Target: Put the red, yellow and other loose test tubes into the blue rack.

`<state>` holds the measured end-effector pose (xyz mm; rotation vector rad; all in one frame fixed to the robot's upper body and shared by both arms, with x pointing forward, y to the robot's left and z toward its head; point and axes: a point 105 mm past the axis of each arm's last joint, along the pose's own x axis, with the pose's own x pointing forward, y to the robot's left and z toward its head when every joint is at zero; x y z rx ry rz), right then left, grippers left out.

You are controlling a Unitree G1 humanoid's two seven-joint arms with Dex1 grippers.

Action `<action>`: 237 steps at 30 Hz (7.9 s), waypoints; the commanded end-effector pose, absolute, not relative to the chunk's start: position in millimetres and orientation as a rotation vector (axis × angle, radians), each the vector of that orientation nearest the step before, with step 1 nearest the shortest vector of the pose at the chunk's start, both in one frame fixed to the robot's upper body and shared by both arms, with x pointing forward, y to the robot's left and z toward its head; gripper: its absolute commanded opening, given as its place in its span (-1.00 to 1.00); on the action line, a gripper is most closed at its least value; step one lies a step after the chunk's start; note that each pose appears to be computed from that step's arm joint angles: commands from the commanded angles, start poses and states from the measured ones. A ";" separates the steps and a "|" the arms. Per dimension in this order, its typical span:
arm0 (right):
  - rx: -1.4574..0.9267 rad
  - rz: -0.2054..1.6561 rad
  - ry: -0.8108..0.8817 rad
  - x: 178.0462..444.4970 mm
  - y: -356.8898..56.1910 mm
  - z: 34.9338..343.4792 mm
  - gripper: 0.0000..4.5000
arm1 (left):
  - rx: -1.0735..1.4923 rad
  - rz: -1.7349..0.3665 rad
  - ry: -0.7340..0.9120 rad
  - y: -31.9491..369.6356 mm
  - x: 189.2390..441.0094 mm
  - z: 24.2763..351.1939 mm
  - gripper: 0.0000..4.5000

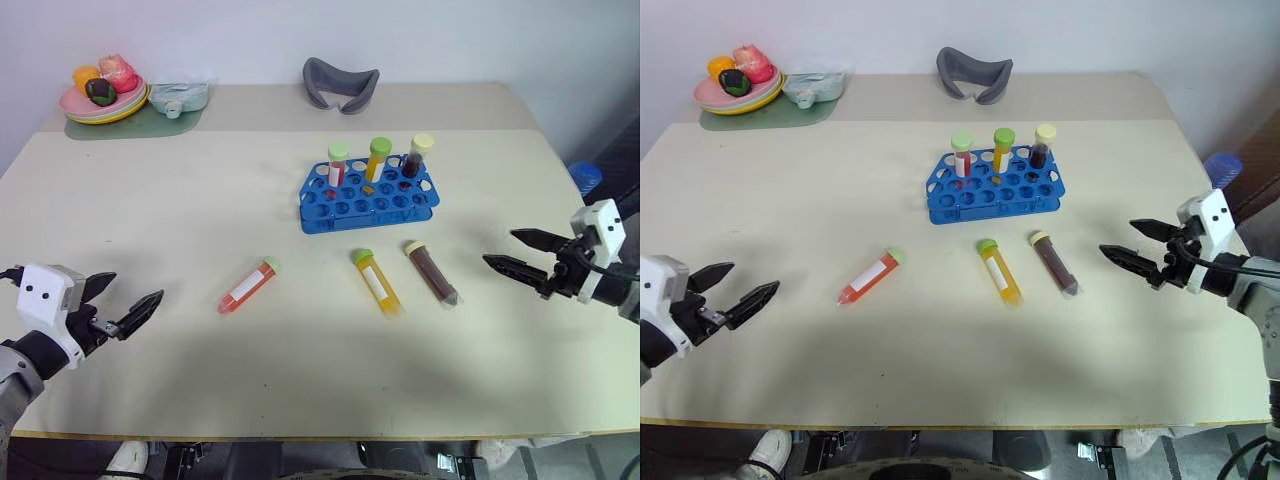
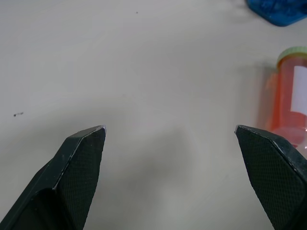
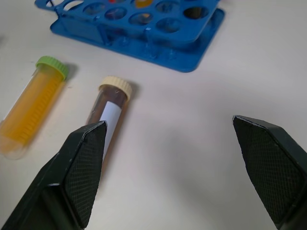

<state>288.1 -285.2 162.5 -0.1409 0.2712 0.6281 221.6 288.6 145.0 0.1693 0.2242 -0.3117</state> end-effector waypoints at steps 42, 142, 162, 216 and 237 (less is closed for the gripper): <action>-0.289 0.336 0.728 311.6 -173.5 159.4 0.90 | 0.276 -1.203 -0.024 84.2 258.7 155.6 0.96; 0.026 -0.009 -0.482 392.7 -163.9 213.8 0.87 | 0.065 -0.972 -0.103 93.1 278.1 154.0 1.00; -0.301 0.619 0.441 274.0 -123.9 175.2 0.99 | 0.157 -0.947 -0.045 127.9 301.9 139.6 1.00; -0.159 0.388 0.597 317.8 -77.8 205.4 -0.64 | 0.092 -0.943 -0.056 105.6 280.4 144.8 1.00; 0.035 0.210 -0.386 385.1 -100.7 212.1 -0.64 | 0.072 -0.879 -0.102 109.6 297.3 170.0 1.00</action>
